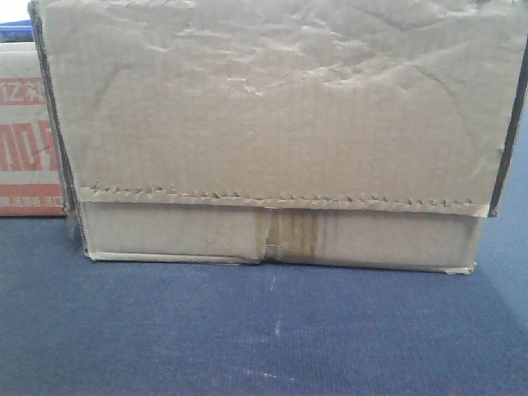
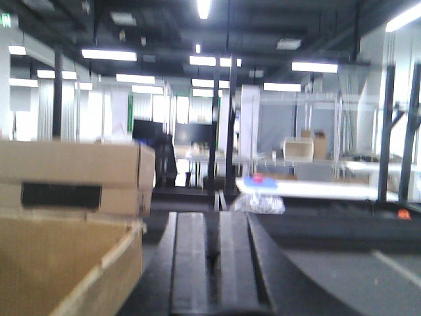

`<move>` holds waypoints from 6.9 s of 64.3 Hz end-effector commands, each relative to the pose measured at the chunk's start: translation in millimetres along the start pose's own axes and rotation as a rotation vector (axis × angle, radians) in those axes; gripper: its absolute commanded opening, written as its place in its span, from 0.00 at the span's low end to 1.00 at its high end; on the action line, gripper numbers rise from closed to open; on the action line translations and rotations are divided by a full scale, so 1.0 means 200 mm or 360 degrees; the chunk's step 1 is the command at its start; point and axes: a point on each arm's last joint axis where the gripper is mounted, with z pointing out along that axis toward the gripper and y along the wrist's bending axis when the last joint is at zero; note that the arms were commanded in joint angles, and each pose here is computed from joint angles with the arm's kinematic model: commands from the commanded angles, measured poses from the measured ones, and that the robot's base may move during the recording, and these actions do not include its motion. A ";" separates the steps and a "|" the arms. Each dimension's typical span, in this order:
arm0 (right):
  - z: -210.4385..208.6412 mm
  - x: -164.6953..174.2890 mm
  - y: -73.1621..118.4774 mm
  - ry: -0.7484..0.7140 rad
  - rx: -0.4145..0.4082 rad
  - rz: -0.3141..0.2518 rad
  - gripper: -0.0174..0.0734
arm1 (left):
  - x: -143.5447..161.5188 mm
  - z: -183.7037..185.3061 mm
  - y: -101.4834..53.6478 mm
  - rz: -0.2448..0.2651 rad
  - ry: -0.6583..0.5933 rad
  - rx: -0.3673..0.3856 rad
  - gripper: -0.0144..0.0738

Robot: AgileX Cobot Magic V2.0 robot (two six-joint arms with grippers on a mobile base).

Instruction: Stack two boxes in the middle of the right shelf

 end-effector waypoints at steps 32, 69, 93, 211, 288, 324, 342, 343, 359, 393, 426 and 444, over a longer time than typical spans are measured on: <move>0.51 -0.24 0.00 0.0382 -0.0017 -0.0038 0.82 | -0.23 0.58 -0.07 0.0065 0.0756 0.0058 0.79; 0.58 -0.18 0.02 0.0455 -0.0064 -0.0026 0.82 | -0.06 1.44 0.12 0.0168 0.1668 0.0043 0.79; 0.58 -0.18 0.02 0.0455 -0.0069 -0.0025 0.82 | 0.39 1.64 0.34 0.0212 0.1977 0.0034 0.79; 0.56 -0.13 0.03 0.0655 -0.0091 0.0006 0.82 | -0.59 1.48 -0.11 -0.0073 0.0958 0.0303 0.04; 0.56 -0.13 0.03 0.0667 -0.0096 0.0046 0.82 | 0.27 1.77 -0.89 0.0021 0.1600 0.0575 0.04; 0.56 -0.15 0.03 0.0655 -0.0098 0.0046 0.82 | 0.06 1.71 -0.86 -0.0056 0.1479 0.0616 0.85; 0.68 -0.34 0.06 0.0687 -0.0163 0.0051 0.82 | -0.21 1.58 -0.70 0.0129 0.1366 0.0474 0.84; 0.69 -0.35 0.06 0.0697 -0.0174 0.0060 0.82 | -0.21 1.57 -0.69 0.0133 0.1375 0.0467 0.84; 0.95 -0.39 0.18 0.1082 -0.0409 0.0073 0.82 | -0.17 1.57 -0.48 0.0219 0.1638 0.0259 0.84; 1.33 0.22 0.38 0.2014 -0.0568 0.0075 0.82 | 0.33 1.63 -0.53 0.0212 0.2102 0.0319 0.84; 1.42 0.56 0.42 0.2311 -0.0555 0.0076 0.71 | 0.60 1.67 -0.64 0.0290 0.2285 0.0368 0.76; 1.42 0.57 0.42 0.2306 -0.0545 0.0065 0.02 | 0.60 1.67 -0.64 0.0290 0.2285 0.0368 0.04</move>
